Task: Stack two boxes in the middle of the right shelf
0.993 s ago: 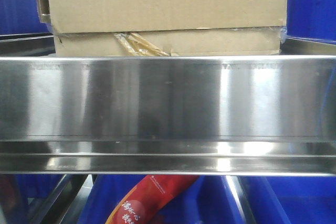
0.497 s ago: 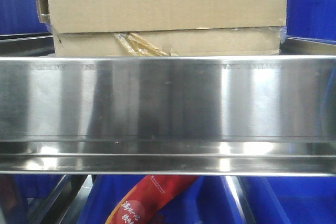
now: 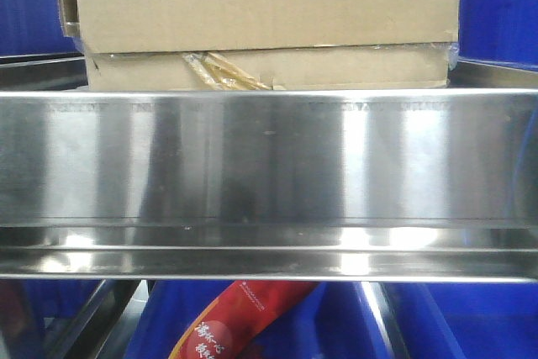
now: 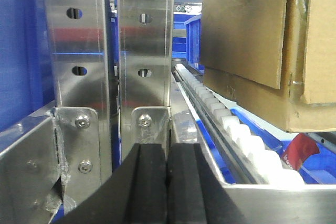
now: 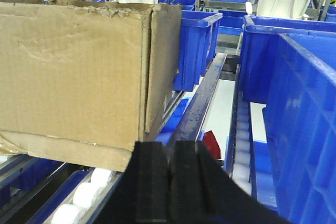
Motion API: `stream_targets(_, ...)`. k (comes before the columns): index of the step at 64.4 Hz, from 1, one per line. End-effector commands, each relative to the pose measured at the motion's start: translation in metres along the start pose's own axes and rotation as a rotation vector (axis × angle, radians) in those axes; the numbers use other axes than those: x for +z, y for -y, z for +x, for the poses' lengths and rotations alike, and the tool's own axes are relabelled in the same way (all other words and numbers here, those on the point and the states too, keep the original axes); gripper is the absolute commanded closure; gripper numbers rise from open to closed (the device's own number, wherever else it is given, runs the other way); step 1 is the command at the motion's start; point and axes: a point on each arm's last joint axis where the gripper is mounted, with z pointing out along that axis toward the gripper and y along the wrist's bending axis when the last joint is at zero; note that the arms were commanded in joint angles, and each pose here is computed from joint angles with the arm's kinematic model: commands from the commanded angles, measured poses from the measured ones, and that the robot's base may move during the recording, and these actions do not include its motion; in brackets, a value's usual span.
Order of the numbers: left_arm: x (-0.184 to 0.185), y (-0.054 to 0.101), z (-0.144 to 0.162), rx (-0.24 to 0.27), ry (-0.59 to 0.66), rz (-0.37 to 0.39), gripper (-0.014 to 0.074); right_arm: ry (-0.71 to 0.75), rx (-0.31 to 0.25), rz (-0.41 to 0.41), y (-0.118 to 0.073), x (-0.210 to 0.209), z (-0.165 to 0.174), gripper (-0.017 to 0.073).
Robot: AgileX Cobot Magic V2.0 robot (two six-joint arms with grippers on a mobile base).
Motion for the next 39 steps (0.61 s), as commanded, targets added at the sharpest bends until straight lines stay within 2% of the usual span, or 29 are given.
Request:
stream_targets(1, 0.000, 0.000, -0.001, 0.000, 0.013, -0.004, 0.0705, 0.031, -0.015, 0.010, 0.001, -0.001, -0.001, 0.0712)
stream_targets(9, 0.000, 0.000, -0.001, 0.000, 0.013, -0.004, 0.0705, 0.032, -0.003, 0.036, 0.003, -0.002, 0.004, 0.0712)
stream_targets(20, 0.000, 0.000, -0.001, 0.000, 0.013, -0.004, 0.0705, 0.076, 0.075, 0.166, 0.014, -0.014, 0.030, 0.0712)
stream_targets(28, 0.000, 0.000, -0.001, 0.000, 0.013, -0.004, 0.0705, 0.104, 0.079, 0.233, 0.017, -0.022, 0.060, 0.0712)
stream_targets(39, 0.000, 0.000, -0.001, 0.000, 0.013, -0.004, 0.0705, 0.154, 0.083, 0.269, 0.017, -0.029, 0.098, 0.0712)
